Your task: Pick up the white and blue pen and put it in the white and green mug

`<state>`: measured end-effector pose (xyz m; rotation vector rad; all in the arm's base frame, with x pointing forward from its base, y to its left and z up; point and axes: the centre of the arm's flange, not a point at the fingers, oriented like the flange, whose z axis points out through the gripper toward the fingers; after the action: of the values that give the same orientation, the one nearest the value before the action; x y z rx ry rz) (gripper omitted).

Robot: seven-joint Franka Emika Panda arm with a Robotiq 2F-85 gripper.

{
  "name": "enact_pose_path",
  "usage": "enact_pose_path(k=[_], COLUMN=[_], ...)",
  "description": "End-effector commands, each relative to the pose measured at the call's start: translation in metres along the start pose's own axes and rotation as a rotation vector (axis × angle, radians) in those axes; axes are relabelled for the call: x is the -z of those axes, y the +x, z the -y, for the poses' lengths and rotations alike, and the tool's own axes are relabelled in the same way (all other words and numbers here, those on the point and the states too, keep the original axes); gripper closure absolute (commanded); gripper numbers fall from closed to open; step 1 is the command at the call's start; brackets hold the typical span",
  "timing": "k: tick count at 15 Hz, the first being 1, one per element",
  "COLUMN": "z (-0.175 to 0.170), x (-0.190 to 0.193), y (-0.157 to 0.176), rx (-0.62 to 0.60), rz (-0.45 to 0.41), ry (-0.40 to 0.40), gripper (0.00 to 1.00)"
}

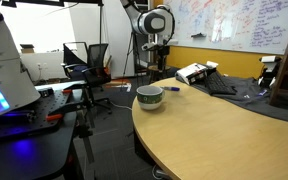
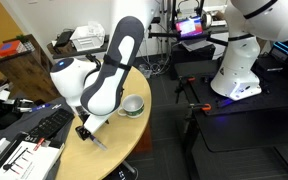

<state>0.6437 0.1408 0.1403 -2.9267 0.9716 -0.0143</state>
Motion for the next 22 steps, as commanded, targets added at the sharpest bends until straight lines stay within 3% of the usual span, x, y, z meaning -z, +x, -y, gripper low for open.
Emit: enact_pose_path(k=[1,5,6,7,11,17,19,22], z=[0.031,0.040,0.042,0.045,0.054,0.038,0.036,0.033], x=[-0.034,-0.068,-0.073,-0.078,-0.086,-0.100,-0.100,-0.082], y=[0.028,0.050,0.054,0.057,0.060,0.066,0.068,0.060], rx=[0.002,-0.026,-0.023,-0.018,-0.003,-0.009,-0.011,-0.075], rz=[-0.004,0.000,0.010,0.013,0.017,0.030,0.034,0.003], ry=[0.000,-0.015,-0.010,-0.009,-0.026,-0.058,-0.059,-0.056], gripper=[0.00,0.02,0.18,0.27,0.55,1.00,0.95,0.95])
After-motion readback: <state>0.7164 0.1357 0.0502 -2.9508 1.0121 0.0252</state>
